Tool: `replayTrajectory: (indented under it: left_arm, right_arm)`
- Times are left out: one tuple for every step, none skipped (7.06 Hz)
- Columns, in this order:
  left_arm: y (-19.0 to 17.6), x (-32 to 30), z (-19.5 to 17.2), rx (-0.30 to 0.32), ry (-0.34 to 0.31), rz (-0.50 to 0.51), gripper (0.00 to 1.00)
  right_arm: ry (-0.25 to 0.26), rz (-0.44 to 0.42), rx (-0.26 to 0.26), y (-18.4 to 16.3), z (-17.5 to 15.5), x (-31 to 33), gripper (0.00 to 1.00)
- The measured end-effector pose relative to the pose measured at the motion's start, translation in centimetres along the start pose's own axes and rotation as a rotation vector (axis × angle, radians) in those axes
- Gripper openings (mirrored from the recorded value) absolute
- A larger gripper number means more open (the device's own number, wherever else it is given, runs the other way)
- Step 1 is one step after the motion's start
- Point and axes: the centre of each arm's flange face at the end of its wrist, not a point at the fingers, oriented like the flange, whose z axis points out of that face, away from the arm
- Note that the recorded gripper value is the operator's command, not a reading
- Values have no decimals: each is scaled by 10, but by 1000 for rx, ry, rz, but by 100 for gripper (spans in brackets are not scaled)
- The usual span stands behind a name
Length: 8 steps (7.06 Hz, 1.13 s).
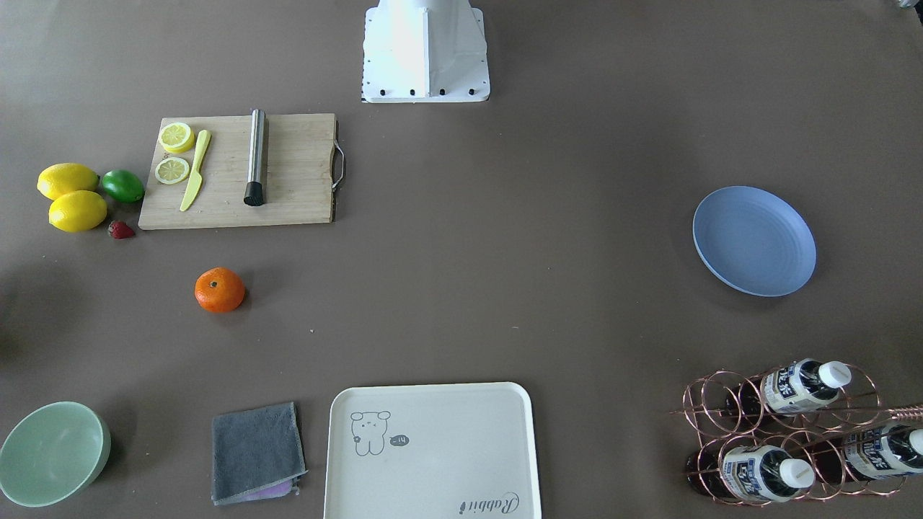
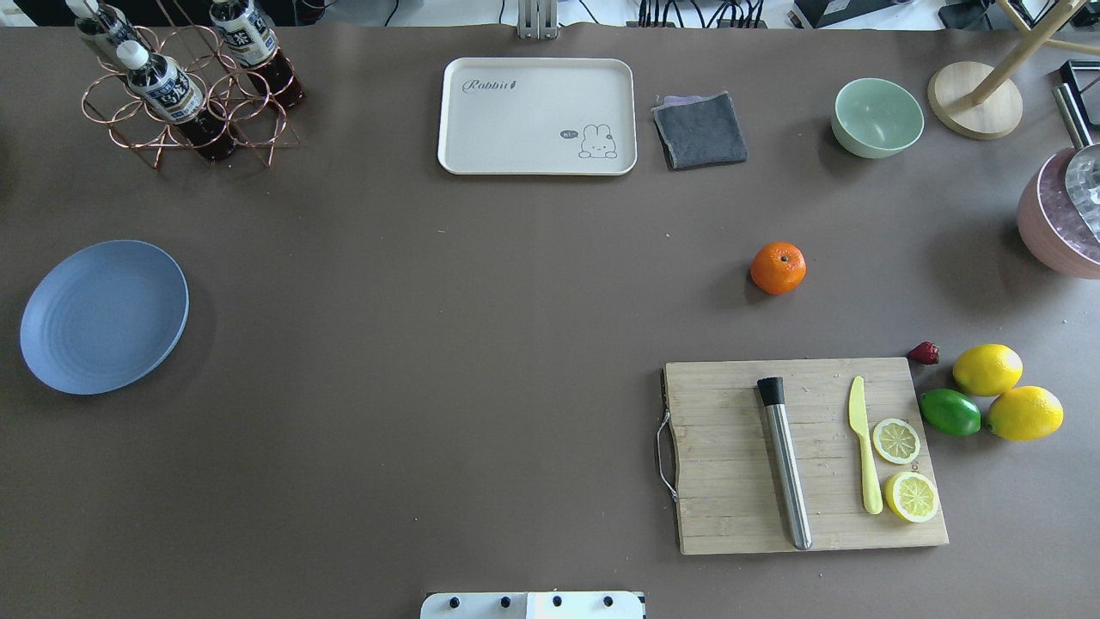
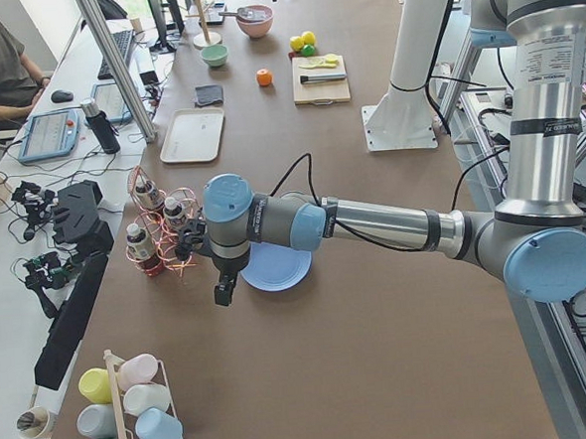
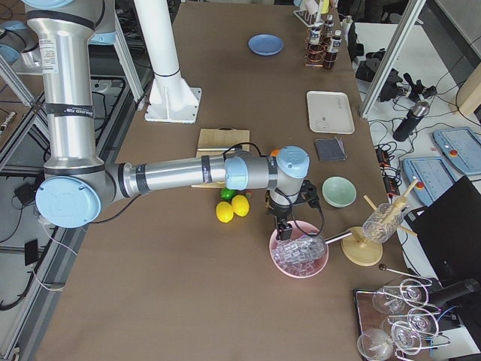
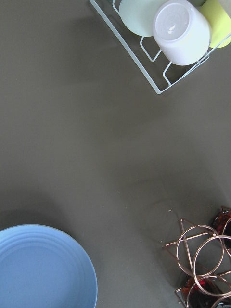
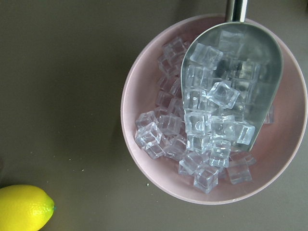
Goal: Pick orange to plate
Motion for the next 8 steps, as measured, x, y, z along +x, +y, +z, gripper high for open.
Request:
replayTrajectory:
  left_arm:
    - [-1, 1, -1, -4, 4, 22, 97]
    - [-1, 0, 0, -7, 2, 34, 98]
    - [1, -1, 2, -11, -1, 41, 98]
    - [4, -3, 5, -16, -3, 44, 98]
    - [6, -4, 7, -21, -1, 45, 98]
    - [6, -4, 7, -23, 0, 43, 98]
    - [6, -2, 6, -20, 1, 37, 98]
    - [5, -1, 5, -17, 2, 31, 98]
  right_arm:
    - [5, -7, -16, -1, -11, 8, 100]
    - [5, -17, -32, 5, -16, 17, 100]
    - [1, -16, -39, 13, -17, 24, 100]
    - [-4, -13, -40, 17, -16, 26, 100]
    - [-6, -12, -37, 21, -17, 26, 100]
    - [-8, -11, -36, 25, -16, 26, 100]
    - [-8, -9, -36, 32, -16, 24, 100]
    - [-9, -9, -33, 36, -17, 22, 100]
